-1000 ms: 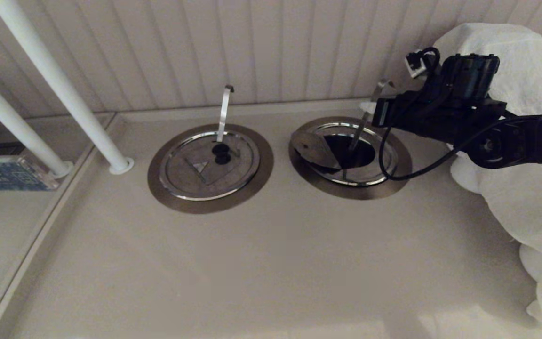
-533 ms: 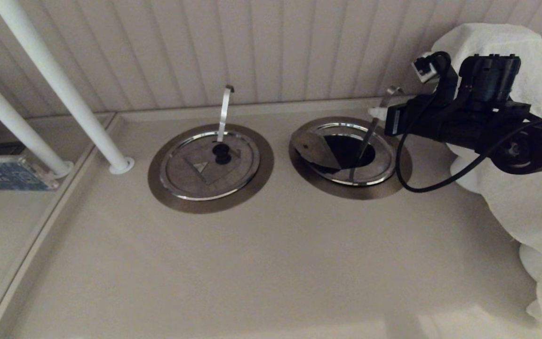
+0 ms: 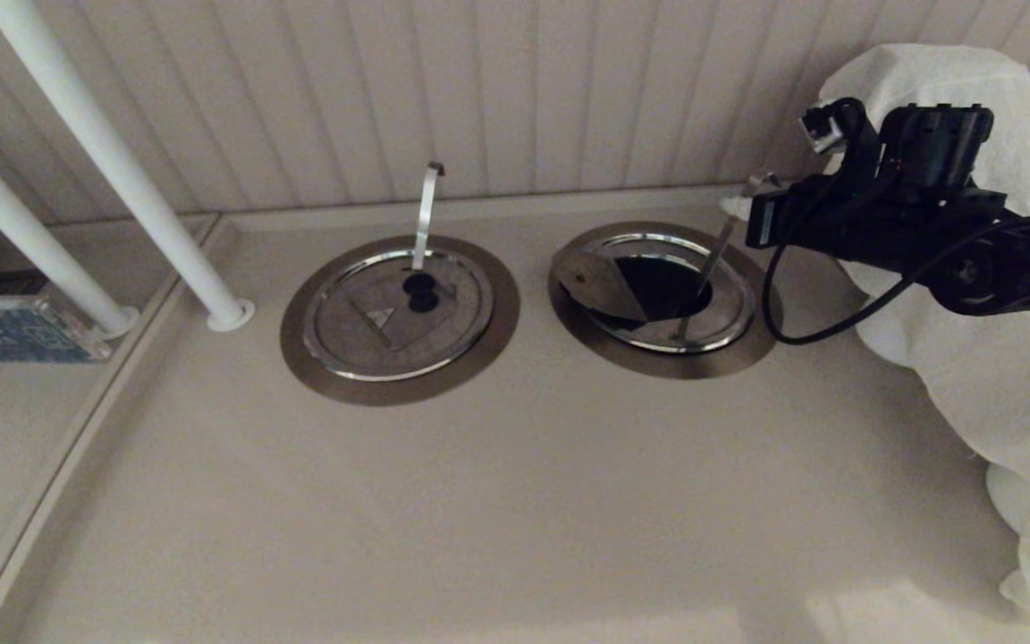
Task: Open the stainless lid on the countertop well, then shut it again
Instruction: Stir with a spoon
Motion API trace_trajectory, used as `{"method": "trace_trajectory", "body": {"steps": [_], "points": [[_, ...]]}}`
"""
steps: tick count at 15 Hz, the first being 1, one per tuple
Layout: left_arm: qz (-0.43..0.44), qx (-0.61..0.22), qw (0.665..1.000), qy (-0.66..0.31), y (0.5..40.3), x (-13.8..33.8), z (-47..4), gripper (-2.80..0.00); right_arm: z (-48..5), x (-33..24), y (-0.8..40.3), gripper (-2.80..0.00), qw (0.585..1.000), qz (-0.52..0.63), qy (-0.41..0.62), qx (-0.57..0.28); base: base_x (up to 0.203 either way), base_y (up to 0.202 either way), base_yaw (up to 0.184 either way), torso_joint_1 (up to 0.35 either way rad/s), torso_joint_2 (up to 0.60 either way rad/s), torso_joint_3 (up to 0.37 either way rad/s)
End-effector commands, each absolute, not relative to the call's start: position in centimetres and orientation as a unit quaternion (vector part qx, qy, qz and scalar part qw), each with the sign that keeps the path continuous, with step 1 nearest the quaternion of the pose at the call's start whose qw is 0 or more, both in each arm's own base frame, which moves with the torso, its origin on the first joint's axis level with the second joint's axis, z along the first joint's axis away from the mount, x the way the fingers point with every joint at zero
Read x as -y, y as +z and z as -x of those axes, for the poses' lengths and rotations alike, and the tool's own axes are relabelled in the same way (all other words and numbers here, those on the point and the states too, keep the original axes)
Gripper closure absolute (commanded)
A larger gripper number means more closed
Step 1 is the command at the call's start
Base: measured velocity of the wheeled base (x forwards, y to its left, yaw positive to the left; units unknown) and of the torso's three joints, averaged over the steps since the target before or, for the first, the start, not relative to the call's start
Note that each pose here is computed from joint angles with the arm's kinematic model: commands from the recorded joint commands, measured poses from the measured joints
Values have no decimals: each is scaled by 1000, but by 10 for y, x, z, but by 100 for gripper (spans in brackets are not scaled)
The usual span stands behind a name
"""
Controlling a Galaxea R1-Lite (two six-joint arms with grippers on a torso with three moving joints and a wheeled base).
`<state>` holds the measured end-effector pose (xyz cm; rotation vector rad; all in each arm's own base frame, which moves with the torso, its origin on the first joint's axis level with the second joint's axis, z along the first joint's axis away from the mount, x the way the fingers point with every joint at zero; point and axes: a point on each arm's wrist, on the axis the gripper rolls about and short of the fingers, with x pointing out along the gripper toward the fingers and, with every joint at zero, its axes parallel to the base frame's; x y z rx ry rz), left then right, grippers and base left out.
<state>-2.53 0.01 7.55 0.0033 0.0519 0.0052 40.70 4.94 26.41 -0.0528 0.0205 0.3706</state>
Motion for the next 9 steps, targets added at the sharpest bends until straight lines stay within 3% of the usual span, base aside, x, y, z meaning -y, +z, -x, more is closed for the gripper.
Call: {"method": "trace_trajectory", "body": {"steps": [1, 9], "points": [[-2, -26, 1000, 3, 75, 0, 25, 0, -423, -53, 254, 0, 983, 16, 180, -16, 0, 0, 0, 0, 0, 0], [-2, -26, 1000, 3, 75, 0, 25, 0, -457, -53, 245, 0, 988, -28, 155, -5, 0, 0, 0, 0, 0, 0]]}}
